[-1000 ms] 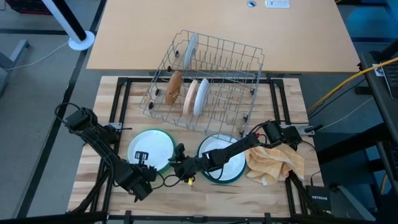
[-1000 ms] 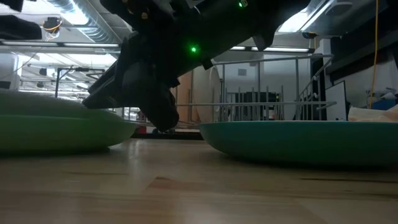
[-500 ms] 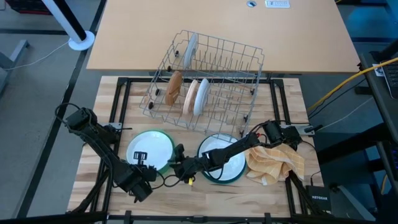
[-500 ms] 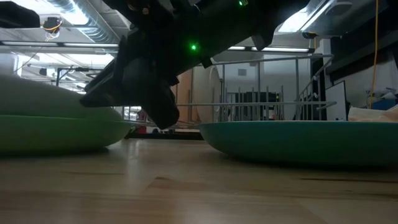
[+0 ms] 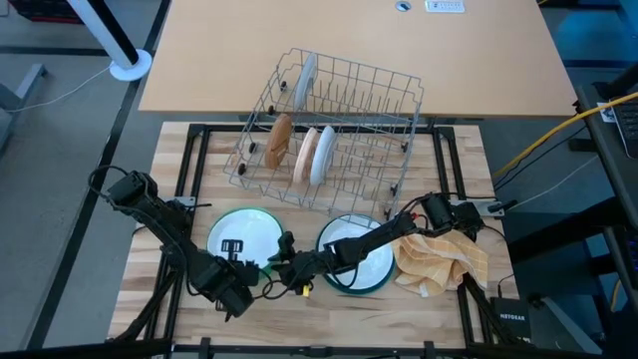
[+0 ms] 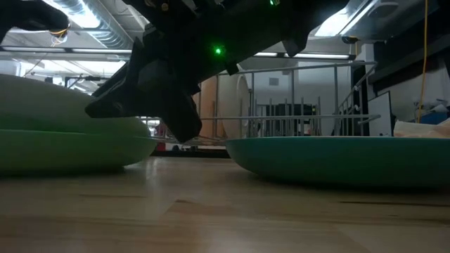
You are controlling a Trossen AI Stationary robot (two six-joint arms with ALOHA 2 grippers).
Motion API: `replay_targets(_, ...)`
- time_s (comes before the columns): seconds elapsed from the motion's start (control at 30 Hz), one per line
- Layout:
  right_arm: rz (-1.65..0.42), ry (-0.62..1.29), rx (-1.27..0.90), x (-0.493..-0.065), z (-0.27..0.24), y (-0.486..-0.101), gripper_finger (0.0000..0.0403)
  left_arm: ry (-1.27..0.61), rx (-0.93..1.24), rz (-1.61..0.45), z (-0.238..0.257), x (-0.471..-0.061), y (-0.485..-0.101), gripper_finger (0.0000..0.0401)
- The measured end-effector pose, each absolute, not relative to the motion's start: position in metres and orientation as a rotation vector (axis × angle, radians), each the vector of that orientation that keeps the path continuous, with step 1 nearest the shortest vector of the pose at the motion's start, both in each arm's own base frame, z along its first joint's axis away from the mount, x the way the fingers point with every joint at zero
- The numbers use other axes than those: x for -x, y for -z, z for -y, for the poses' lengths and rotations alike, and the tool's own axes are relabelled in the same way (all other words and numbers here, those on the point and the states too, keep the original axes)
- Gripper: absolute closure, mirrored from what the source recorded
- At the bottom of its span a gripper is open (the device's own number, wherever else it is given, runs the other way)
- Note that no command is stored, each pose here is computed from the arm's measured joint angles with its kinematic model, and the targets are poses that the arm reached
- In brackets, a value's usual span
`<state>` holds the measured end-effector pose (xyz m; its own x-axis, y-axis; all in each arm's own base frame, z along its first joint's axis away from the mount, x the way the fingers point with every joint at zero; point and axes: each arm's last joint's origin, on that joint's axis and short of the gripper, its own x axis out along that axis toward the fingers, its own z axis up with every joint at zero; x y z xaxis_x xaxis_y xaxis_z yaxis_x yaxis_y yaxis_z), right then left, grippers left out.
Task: Sort dishes
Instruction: Put the left white plate in the dish rack
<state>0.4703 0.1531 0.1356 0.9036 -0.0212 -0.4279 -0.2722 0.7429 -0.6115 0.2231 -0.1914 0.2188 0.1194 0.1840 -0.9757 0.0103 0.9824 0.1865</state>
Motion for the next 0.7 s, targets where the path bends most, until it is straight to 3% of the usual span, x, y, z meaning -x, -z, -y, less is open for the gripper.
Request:
replay_targets(0.53,-0.451,-0.117,0.679,-0.473,-0.143,-0.135,0.0278,-0.129,-0.167,-1.448,0.178,-0.235,-0.219,0.04)
replay_targets(0.7,-0.464,-0.12,0.662,-0.474,-0.137,-0.134,0.0316,-0.124,-0.155,-1.432,0.179,-0.237,-0.219,0.04)
